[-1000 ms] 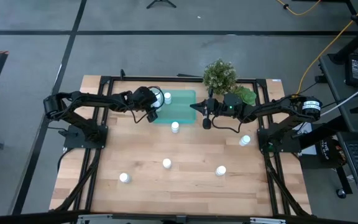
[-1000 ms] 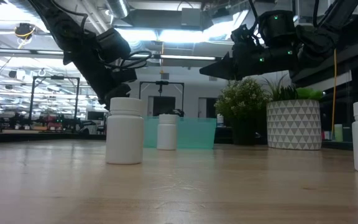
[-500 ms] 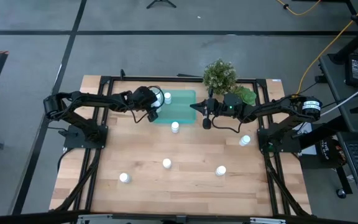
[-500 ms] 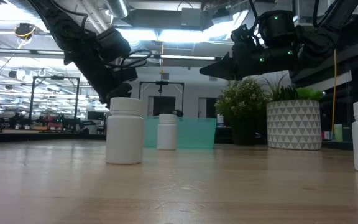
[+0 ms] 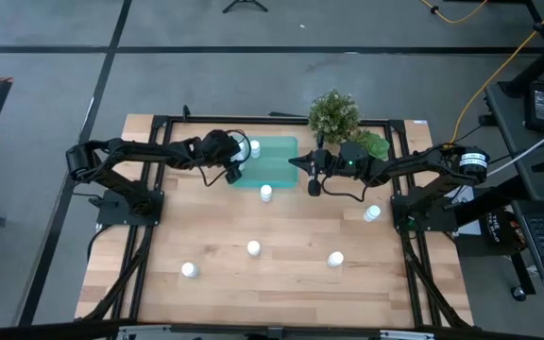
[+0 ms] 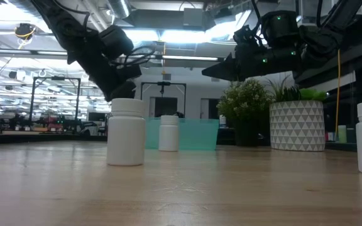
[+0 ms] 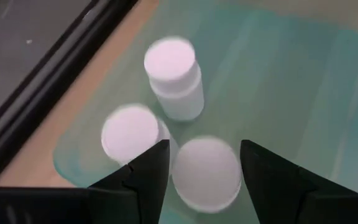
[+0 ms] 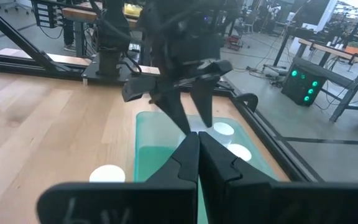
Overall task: Pick and place pill bottles into a basket
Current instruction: Put the white pill bottle into the green bin
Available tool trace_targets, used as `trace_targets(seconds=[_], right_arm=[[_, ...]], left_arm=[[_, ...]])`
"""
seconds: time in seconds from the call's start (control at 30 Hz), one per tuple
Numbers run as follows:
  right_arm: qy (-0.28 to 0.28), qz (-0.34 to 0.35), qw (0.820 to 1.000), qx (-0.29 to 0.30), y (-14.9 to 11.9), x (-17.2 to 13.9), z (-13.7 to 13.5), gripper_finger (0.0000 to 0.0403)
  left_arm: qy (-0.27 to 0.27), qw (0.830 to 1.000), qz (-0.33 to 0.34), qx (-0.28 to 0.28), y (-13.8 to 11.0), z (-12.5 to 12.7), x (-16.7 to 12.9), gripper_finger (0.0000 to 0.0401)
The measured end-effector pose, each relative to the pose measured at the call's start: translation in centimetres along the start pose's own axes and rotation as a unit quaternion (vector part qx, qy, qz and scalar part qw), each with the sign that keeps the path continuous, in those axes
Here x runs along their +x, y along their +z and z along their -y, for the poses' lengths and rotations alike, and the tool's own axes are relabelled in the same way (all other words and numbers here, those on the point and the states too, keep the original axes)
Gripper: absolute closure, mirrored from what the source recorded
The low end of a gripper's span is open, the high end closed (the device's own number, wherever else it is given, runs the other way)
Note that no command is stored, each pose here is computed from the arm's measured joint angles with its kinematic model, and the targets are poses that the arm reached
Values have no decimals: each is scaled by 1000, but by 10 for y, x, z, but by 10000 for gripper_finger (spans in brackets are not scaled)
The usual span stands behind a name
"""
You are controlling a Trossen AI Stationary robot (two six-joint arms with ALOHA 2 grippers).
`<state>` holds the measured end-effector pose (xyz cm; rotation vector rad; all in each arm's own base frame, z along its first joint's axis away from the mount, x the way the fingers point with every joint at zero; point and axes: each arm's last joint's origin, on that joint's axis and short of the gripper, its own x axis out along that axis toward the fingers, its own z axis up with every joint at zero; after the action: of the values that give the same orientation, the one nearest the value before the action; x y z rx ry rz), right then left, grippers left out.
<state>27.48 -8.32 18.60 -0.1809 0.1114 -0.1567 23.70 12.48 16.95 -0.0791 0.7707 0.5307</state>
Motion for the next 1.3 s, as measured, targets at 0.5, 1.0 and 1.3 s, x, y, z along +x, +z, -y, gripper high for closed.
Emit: trace_targets(seconds=[0.5,1.0,1.3], right_arm=[[0,-3,1000,2,0,0,0,398],[26,-67,996,51,-12,0,-11,398],[47,-64,997,25,-10,1,-22,398]], left_arm=[[-5,994,67,82,38,-3,-56,230],[-175,949,226,132,51,10,-123,397],[-200,949,218,107,53,13,-113,399]])
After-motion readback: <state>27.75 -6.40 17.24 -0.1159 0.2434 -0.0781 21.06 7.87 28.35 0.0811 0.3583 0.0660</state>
